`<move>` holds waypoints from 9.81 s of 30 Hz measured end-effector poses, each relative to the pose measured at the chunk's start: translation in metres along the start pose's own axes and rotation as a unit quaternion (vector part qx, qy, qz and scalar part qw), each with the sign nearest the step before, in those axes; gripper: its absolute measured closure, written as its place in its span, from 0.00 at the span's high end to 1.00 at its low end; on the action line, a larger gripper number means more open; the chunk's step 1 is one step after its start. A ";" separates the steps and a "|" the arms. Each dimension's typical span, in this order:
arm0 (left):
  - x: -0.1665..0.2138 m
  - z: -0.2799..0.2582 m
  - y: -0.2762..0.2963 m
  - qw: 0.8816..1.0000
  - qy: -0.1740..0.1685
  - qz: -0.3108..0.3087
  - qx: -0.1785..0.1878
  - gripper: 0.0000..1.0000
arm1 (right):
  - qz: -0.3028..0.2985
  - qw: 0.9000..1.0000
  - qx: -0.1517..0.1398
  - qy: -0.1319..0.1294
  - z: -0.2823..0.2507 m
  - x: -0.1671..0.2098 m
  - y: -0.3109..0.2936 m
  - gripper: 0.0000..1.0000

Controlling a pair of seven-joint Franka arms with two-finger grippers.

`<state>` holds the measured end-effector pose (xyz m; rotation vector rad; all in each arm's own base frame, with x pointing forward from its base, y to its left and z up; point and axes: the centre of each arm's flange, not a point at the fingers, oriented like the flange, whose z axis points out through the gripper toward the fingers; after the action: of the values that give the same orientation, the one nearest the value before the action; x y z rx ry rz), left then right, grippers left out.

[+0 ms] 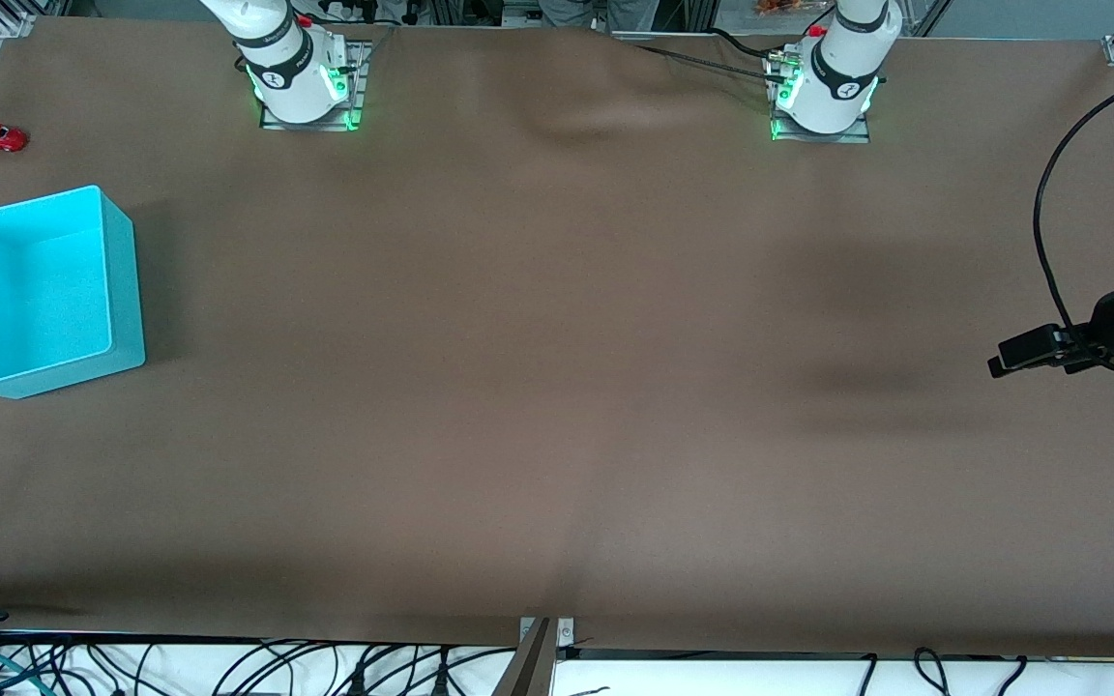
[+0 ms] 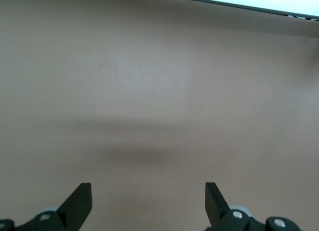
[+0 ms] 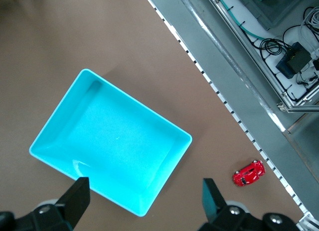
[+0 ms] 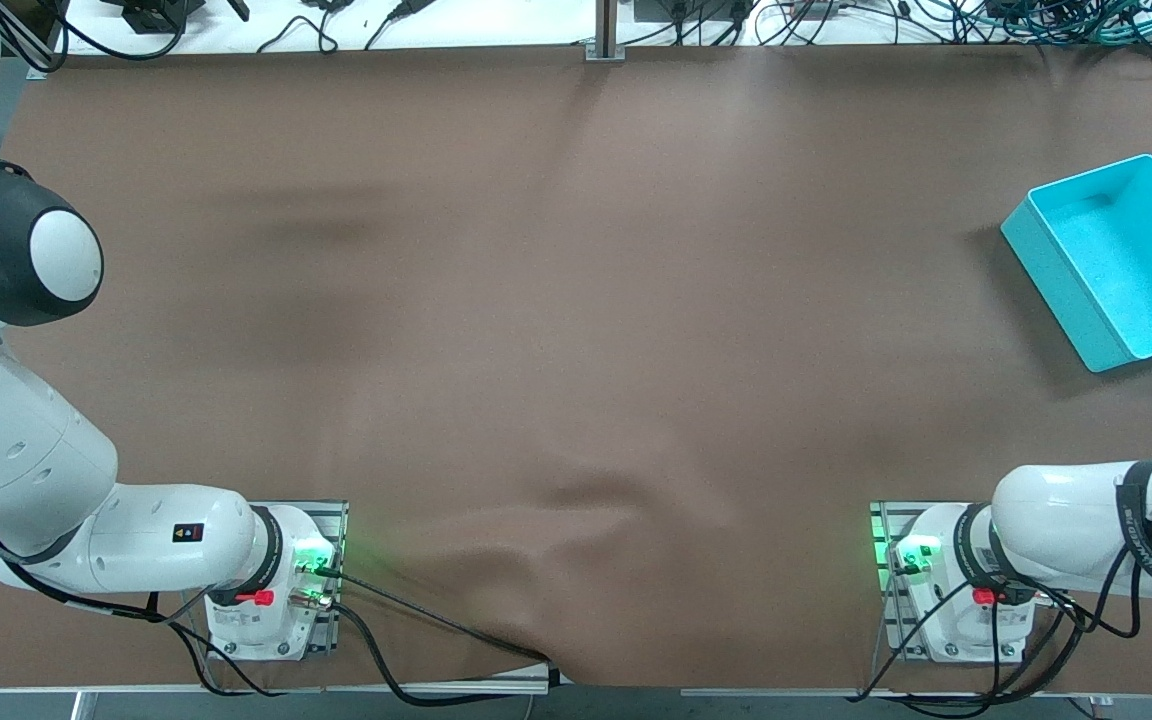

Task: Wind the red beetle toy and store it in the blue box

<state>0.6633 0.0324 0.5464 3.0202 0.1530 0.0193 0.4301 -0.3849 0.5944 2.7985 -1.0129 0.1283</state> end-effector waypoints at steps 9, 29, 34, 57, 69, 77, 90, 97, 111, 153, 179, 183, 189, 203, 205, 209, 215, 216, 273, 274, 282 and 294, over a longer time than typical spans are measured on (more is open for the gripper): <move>0.000 0.000 -0.003 1.000 0.000 -0.002 0.001 1.00 | 0.016 1.000 -0.002 0.003 0.034 -0.004 0.026 1.00; 0.000 0.000 -0.004 1.000 0.000 -0.003 0.001 1.00 | 0.058 0.998 -0.005 0.016 0.101 -0.028 0.086 1.00; 0.000 0.000 -0.004 1.000 0.000 -0.003 0.001 1.00 | 0.073 0.997 -0.007 0.025 0.125 -0.033 0.088 1.00; 0.000 -0.001 -0.009 1.000 0.001 -0.008 0.002 1.00 | 0.219 0.975 -0.022 0.023 0.217 -0.101 0.185 1.00; 0.000 -0.001 -0.009 1.000 0.001 -0.007 0.002 1.00 | 0.293 0.956 -0.026 0.010 0.256 -0.107 0.192 1.00; 0.000 -0.001 -0.009 1.000 0.001 -0.007 0.002 1.00 | 0.309 0.950 -0.040 0.008 0.284 -0.109 0.187 1.00; 0.000 -0.001 -0.009 1.000 0.001 -0.007 0.002 1.00 | 0.331 0.942 -0.050 -0.005 0.316 -0.139 0.203 1.00; 0.000 -0.001 -0.009 1.000 0.001 -0.007 0.002 1.00 | 0.343 0.938 -0.056 -0.004 0.330 -0.160 0.217 1.00; 0.000 -0.001 -0.009 1.000 0.001 -0.007 0.002 1.00 | 0.332 0.942 -0.058 0.002 0.383 -0.168 0.208 1.00; 0.000 -0.001 -0.010 1.000 0.001 -0.008 0.002 1.00 | 0.357 0.931 -0.074 0.002 0.424 -0.190 0.243 1.00; 0.000 -0.001 -0.010 1.000 0.001 -0.008 0.002 1.00 | 0.376 0.923 -0.073 0.044 0.423 -0.184 0.245 0.49; 0.000 -0.001 -0.010 1.000 0.001 -0.008 0.002 1.00 | 0.376 0.923 -0.073 0.046 0.422 -0.183 0.245 0.49; 0.000 -0.001 -0.010 1.000 0.001 -0.008 0.002 1.00 | 0.375 0.922 -0.073 0.059 0.415 -0.175 0.248 0.49; 0.000 -0.001 -0.011 1.000 0.001 -0.009 0.002 1.00 | 0.378 0.922 -0.053 0.070 0.367 -0.154 0.247 0.49; 0.000 -0.001 -0.011 1.000 0.001 -0.009 0.002 1.00 | 0.376 0.923 -0.048 0.069 0.360 -0.150 0.243 0.49; 0.000 -0.001 -0.011 1.000 0.001 -0.009 0.002 1.00 | 0.371 0.925 -0.038 0.070 0.345 -0.142 0.235 0.49; 0.000 -0.001 -0.011 1.000 0.001 -0.009 0.002 1.00 | 0.360 0.930 -0.027 0.073 0.318 -0.134 0.231 0.49; 0.000 -0.001 -0.011 1.000 0.001 -0.009 0.002 1.00 | 0.358 0.930 -0.026 0.075 0.314 -0.133 0.231 0.49; 0.000 -0.001 -0.011 1.000 0.001 -0.009 0.002 1.00 | -0.082 0.991 0.043 0.100 0.154 -0.040 -0.025 0.49; 0.000 -0.001 -0.011 1.000 0.001 -0.009 0.002 1.00 | -0.098 0.989 0.042 0.101 0.154 -0.040 -0.029 0.49; 0.000 -0.001 -0.011 1.000 0.001 -0.009 0.002 1.00 | -0.205 0.971 0.046 0.113 0.141 -0.042 -0.086 0.49; 0.000 -0.001 -0.011 1.000 0.001 -0.009 0.002 1.00 | -0.254 0.961 0.052 0.095 0.167 -0.051 -0.109 0.49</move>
<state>0.6627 0.0433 0.5463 3.0229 0.1797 0.0206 0.4654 -0.3007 0.4095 2.9619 -0.2339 0.3832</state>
